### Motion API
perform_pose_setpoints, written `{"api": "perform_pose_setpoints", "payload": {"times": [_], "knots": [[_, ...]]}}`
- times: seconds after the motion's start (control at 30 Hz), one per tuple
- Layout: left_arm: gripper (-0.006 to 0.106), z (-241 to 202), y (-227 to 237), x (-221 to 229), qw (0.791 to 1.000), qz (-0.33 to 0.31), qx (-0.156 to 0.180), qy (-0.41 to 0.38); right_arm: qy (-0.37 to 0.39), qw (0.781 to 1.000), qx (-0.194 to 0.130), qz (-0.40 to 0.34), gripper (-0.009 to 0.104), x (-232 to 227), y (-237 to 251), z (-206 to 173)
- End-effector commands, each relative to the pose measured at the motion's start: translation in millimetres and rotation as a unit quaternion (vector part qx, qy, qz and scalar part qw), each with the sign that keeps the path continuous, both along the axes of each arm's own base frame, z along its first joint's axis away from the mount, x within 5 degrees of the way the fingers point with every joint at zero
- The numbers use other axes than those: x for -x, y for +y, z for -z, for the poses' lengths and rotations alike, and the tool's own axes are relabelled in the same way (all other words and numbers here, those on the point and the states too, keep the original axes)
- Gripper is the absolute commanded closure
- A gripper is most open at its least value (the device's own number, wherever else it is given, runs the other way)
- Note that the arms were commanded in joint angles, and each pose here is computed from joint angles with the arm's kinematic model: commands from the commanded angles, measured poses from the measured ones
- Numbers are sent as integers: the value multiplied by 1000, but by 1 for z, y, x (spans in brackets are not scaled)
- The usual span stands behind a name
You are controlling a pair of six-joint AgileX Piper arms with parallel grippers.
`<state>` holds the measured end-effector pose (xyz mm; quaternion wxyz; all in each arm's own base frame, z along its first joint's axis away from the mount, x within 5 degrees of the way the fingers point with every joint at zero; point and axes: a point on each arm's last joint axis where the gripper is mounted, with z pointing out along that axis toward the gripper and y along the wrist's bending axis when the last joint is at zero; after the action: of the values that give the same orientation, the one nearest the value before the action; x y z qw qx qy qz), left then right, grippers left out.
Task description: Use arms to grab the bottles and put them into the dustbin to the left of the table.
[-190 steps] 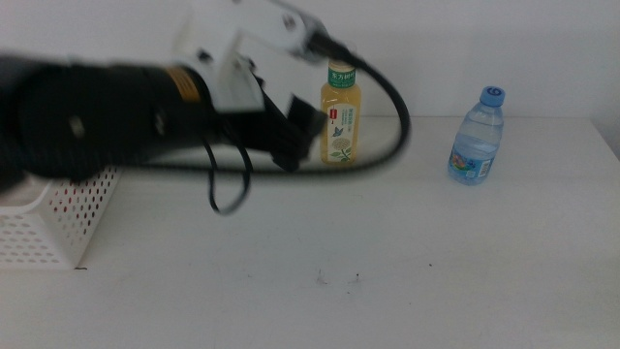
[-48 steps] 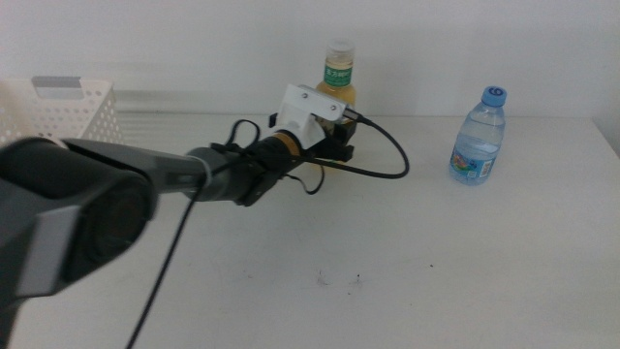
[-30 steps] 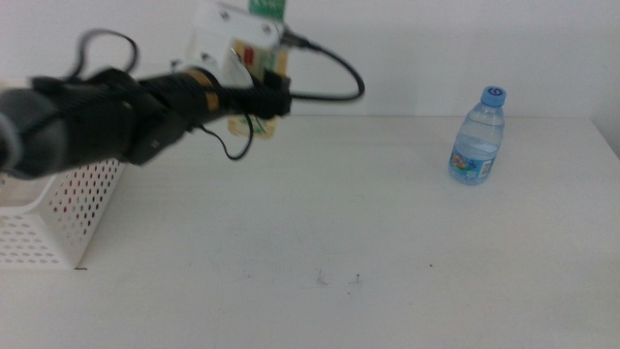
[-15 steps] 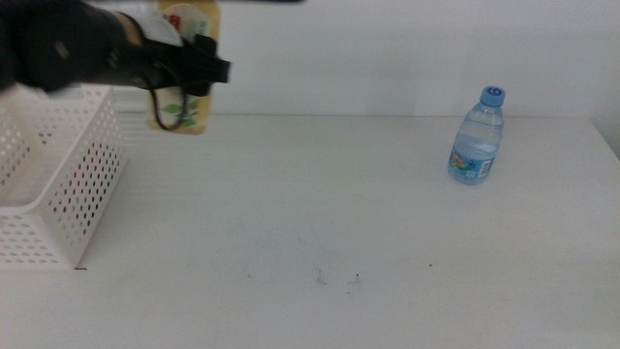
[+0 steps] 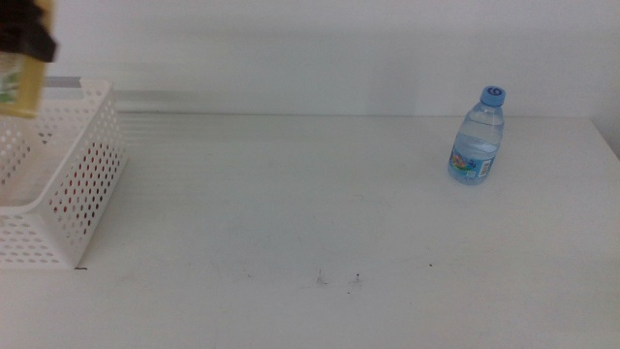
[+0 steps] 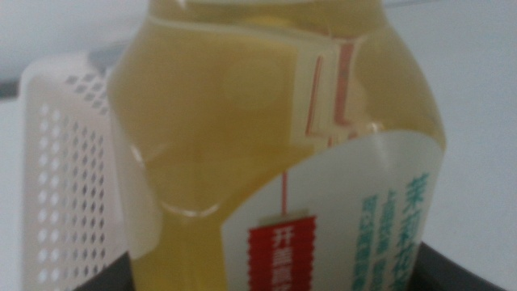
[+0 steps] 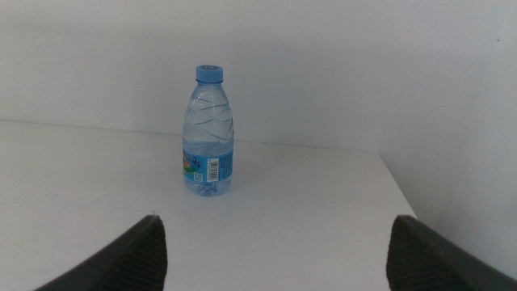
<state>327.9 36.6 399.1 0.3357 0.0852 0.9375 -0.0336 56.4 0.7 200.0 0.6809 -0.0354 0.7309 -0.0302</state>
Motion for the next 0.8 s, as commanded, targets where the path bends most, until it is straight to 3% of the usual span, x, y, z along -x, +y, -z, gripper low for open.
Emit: {"api": "perform_pose_setpoints", "payload": {"times": [0.0, 0.4, 0.77], "knots": [[102, -10, 14, -5, 1000, 2, 26, 0, -5, 1000, 2, 2, 15, 0, 0, 0], [102, 42, 85, -47, 994, -62, 38, 77, -5, 1000, 2, 2, 15, 0, 0, 0], [102, 93, 98, -67, 989, -37, 8, 145, -5, 1000, 2, 2, 15, 0, 0, 0]]}}
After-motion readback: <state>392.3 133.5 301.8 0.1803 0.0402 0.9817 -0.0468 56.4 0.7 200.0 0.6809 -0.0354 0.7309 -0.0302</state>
